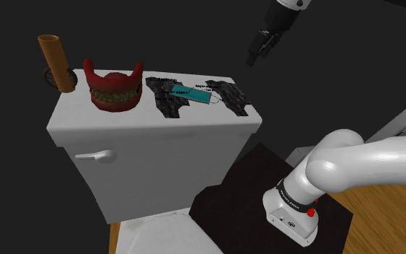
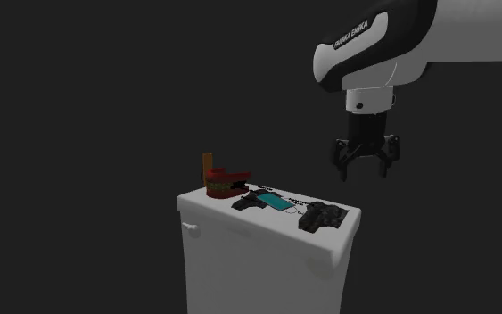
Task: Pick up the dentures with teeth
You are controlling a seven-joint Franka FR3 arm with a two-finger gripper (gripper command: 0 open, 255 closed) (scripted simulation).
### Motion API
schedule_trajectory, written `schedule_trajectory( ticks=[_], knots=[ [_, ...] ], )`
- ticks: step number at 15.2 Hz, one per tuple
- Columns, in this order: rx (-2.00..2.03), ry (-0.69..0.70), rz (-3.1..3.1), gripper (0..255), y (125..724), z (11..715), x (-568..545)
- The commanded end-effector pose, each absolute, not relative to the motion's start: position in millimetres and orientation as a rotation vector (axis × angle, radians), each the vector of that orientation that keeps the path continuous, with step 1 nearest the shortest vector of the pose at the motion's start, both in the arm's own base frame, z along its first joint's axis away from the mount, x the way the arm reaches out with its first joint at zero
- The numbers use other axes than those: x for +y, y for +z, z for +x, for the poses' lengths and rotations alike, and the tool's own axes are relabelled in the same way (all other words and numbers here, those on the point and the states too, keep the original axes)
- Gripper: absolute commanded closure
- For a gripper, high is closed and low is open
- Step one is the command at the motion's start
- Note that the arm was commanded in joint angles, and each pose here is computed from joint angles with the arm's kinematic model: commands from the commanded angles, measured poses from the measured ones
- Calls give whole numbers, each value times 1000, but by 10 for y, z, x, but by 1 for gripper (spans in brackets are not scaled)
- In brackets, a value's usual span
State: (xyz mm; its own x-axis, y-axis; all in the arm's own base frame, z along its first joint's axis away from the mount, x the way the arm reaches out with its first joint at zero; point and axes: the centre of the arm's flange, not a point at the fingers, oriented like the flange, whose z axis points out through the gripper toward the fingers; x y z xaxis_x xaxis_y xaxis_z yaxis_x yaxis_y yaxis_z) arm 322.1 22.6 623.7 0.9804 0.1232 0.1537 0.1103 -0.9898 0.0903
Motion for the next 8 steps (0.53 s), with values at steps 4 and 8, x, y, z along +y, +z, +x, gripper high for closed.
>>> schedule_trajectory(
  ticks=[4, 8],
  knots=[
    [172, 224, 3061, 0, 6218, 3347, 589],
    [161, 196, 3082, 0, 6199, 3516, 1072]
  ],
)
